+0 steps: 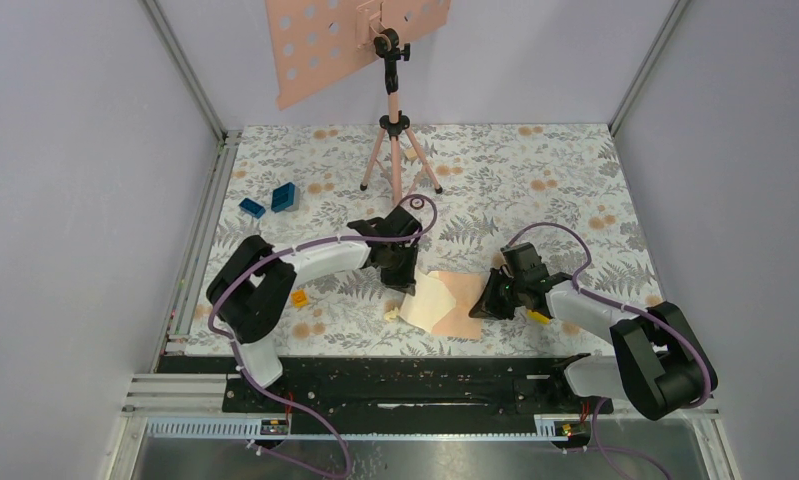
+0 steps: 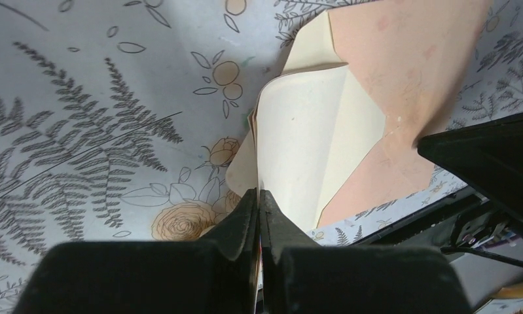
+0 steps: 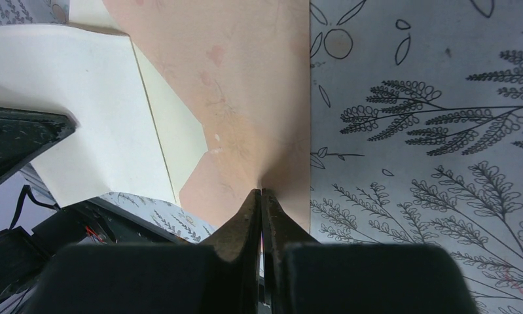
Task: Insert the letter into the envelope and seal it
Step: Place the letter in the envelope.
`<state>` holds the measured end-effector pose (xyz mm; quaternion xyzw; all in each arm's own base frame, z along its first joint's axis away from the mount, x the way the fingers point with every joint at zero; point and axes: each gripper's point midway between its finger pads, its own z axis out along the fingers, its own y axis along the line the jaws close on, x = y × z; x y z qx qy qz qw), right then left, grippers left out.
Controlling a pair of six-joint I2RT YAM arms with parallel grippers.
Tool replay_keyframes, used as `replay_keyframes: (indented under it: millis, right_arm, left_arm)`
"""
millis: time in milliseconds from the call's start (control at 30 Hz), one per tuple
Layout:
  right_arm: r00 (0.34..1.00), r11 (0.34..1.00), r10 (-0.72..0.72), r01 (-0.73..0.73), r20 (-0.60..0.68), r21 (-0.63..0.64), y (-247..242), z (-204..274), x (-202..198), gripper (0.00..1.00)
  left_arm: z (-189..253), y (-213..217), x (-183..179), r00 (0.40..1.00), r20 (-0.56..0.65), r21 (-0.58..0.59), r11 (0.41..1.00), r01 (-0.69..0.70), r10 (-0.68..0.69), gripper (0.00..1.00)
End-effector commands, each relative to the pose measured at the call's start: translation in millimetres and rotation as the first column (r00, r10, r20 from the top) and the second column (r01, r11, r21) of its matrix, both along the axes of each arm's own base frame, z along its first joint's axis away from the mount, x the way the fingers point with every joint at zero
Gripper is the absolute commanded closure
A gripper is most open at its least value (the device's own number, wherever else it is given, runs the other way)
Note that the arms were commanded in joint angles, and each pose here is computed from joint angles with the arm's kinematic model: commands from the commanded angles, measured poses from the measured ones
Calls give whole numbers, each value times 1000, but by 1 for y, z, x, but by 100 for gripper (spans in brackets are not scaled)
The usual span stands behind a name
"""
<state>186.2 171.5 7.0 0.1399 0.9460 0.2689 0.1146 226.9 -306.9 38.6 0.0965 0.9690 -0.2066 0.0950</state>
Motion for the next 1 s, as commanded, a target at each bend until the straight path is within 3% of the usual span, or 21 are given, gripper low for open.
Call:
replay_keyframes:
  millis: [0,967]
  right_arm:
    - [999,984,-41,35,-32,-173,-32,-26,-12,100]
    - [999,984,-44,38,-32,-176,-33,-26,-12,100]
  left_arm:
    - [21,5,18,991,88,-24,994,-102,104,100]
    - [17,-13,9,999,22,-84,996,-31,33,100]
